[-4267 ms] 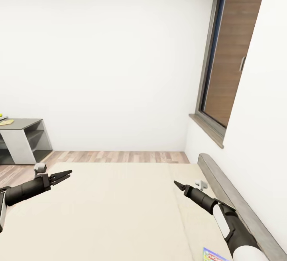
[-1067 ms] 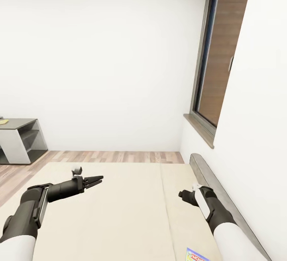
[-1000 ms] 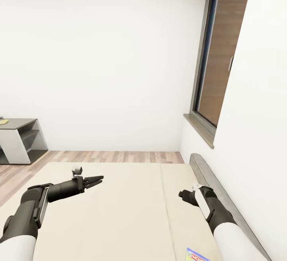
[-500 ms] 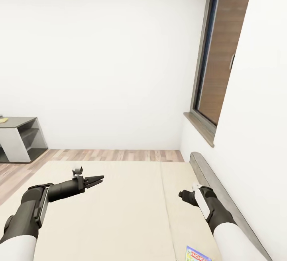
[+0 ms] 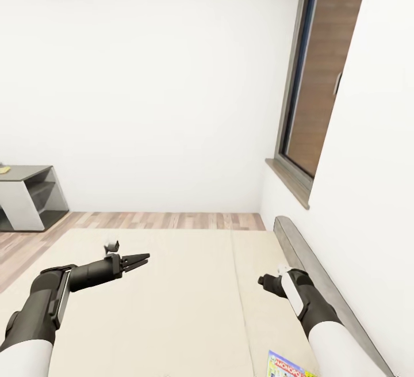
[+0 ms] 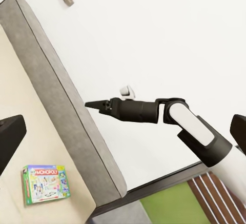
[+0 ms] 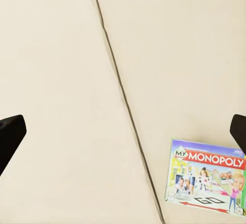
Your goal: Put all the toys in the child's room - the three board games (two on the bed and one on the table), the two jigsaw puzzles on the table, and the tennis ball on the table - inside the toy box on the table in the child's room.
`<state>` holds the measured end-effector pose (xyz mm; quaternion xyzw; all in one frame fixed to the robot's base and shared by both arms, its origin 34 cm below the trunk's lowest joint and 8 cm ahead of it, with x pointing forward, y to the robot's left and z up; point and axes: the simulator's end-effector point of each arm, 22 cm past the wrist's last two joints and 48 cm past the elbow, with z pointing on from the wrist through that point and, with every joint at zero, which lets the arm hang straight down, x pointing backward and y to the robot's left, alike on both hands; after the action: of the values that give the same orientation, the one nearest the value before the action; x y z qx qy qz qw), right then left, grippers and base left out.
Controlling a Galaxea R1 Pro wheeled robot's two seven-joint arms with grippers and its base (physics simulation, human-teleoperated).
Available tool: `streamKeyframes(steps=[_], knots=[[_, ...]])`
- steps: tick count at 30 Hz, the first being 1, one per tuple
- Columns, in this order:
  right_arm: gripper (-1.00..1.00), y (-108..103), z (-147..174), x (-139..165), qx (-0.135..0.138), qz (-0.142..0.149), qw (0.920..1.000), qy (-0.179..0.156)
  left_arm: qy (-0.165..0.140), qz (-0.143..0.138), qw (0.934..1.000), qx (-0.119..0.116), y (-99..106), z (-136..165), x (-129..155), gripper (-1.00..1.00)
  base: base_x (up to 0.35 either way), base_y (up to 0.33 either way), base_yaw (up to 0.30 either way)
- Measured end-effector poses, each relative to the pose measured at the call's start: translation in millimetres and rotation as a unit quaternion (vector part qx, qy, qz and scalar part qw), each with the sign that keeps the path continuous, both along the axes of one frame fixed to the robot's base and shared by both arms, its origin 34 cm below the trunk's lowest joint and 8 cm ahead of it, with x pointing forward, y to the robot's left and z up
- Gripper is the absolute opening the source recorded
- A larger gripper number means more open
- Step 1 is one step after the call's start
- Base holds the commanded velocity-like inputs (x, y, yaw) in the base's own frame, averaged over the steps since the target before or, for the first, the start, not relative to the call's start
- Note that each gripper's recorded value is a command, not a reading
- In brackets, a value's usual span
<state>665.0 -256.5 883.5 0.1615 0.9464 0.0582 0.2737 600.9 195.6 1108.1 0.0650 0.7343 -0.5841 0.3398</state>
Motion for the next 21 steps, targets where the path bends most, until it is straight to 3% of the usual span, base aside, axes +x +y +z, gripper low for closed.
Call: streamKeyframes(steps=[21], knots=[[1.00, -15.2, -17.5, -4.3, -0.006, -0.007, 0.9998, 0.017, 0.016, 0.002, 0.9999, 0.000, 2.3, -15.4, 3.5, 1.00, 0.000, 0.000, 0.000]])
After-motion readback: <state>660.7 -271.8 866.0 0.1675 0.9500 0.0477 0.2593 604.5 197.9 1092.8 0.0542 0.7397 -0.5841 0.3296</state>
